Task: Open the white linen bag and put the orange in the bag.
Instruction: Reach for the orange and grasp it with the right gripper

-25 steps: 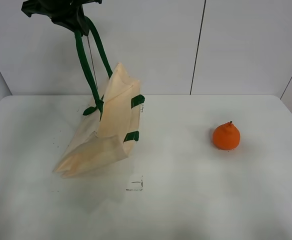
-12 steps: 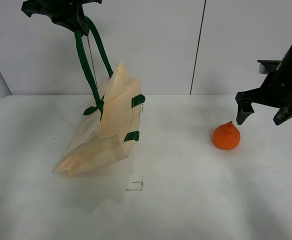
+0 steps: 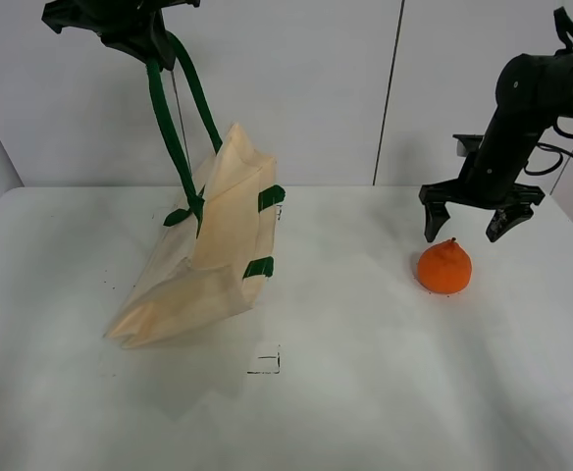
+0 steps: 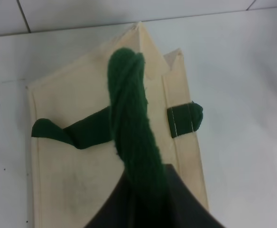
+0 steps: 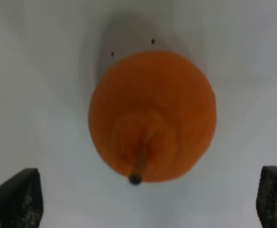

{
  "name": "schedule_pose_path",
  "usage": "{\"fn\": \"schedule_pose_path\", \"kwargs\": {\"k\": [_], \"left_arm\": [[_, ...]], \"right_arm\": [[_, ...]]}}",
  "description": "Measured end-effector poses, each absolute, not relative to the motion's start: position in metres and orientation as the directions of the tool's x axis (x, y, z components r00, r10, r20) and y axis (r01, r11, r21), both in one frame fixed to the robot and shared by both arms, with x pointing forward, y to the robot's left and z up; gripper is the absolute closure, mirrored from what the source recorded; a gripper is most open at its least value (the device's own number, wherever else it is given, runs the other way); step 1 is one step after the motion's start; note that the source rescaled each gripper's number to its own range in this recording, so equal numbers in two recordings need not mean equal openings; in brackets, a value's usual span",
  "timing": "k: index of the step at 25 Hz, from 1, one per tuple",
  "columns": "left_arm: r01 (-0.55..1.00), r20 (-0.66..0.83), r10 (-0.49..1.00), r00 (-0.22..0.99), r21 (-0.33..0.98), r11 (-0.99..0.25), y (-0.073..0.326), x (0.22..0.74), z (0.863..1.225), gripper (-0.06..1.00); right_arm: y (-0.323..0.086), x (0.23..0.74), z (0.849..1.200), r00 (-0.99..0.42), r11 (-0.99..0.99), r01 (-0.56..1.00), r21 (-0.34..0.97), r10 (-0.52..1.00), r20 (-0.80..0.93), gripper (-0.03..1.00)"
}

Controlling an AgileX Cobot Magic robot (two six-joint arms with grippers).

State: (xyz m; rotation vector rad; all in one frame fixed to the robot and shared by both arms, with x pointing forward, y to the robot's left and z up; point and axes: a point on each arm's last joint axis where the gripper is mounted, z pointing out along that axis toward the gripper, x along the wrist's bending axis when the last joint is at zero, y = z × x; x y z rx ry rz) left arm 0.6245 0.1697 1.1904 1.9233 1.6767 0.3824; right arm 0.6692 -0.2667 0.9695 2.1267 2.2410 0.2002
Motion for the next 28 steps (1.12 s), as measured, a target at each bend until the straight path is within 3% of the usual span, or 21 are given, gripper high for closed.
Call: {"fn": "schedule_pose_path", "kwargs": {"k": [10, 17, 19, 21, 23, 24, 28], "left_arm": [[0.815, -0.141, 0.974, 0.179, 0.575, -0.067, 0.170, 0.625, 1.190, 0.94], [0.815, -0.141, 0.974, 0.180, 0.575, -0.067, 0.170, 0.625, 1.190, 0.94], [0.815, -0.141, 0.974, 0.180, 0.575, -0.067, 0.170, 0.625, 1.190, 0.94], [0.815, -0.141, 0.974, 0.180, 0.575, -0.067, 0.170, 0.625, 1.190, 0.94], [0.815, -0.141, 0.974, 0.180, 0.575, -0.067, 0.170, 0.625, 1.190, 0.94], [0.815, -0.141, 0.974, 0.180, 0.575, -0.067, 0.170, 0.625, 1.190, 0.94], [0.815, -0.141, 0.974, 0.180, 0.575, -0.067, 0.170, 0.625, 1.190, 0.94]], "right_arm": [[-0.267, 0.681, 0.915, -0.061, 0.058, 0.996, 0.064, 0.997, 0.044, -0.03], [-0.267, 0.683, 0.895, -0.058, 0.056, 0.998, 0.043, 0.997, 0.047, -0.01], [-0.266, 0.683, 0.895, -0.051, 0.049, 0.998, 0.042, 0.997, 0.059, 0.15], [-0.265, 0.684, 0.896, -0.049, 0.046, 0.998, 0.046, 0.997, 0.063, 0.45], [-0.265, 0.685, 0.899, -0.052, 0.049, 0.998, 0.048, 0.997, 0.064, 0.85], [-0.265, 0.686, 0.903, -0.052, 0.049, 0.998, 0.048, 0.996, 0.066, 0.96], [-0.261, 0.690, 0.928, -0.042, 0.036, 0.998, 0.054, 0.993, 0.107, 0.97]]}}
